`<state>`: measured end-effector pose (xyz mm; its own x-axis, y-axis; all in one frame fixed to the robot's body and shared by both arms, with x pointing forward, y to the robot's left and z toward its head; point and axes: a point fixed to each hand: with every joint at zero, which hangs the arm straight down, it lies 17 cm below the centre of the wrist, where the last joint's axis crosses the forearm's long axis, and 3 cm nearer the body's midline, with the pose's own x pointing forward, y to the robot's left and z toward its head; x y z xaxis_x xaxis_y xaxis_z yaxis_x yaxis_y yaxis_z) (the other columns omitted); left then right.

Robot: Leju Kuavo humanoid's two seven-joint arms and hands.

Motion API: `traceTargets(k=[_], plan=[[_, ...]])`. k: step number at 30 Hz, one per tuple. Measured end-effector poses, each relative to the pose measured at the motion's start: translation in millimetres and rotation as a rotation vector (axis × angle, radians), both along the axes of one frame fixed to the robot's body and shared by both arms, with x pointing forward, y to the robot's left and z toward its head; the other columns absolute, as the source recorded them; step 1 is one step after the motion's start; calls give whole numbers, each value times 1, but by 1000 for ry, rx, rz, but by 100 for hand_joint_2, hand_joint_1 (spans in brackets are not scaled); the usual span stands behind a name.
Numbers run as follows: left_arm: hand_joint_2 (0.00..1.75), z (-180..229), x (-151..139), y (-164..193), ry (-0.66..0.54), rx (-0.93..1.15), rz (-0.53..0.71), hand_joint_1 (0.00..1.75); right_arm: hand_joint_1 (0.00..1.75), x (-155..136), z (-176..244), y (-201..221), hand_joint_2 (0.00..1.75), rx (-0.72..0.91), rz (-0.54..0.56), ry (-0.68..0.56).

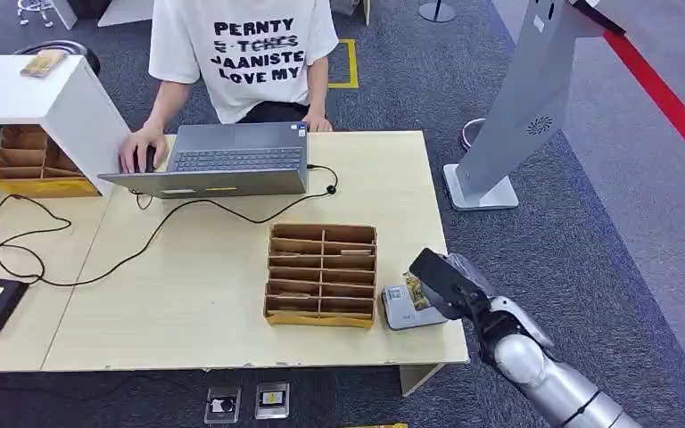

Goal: Pass the card to the sensor for recognition and then transmit it.

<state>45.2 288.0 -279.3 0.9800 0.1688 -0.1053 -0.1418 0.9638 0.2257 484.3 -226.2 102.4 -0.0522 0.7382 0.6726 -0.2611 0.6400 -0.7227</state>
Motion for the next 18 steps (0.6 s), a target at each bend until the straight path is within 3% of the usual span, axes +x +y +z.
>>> traceTargets(k=[18], plan=[[175, 0, 1, 3, -2, 7, -14, 47, 175, 13, -24, -2, 175, -14, -5, 43]])
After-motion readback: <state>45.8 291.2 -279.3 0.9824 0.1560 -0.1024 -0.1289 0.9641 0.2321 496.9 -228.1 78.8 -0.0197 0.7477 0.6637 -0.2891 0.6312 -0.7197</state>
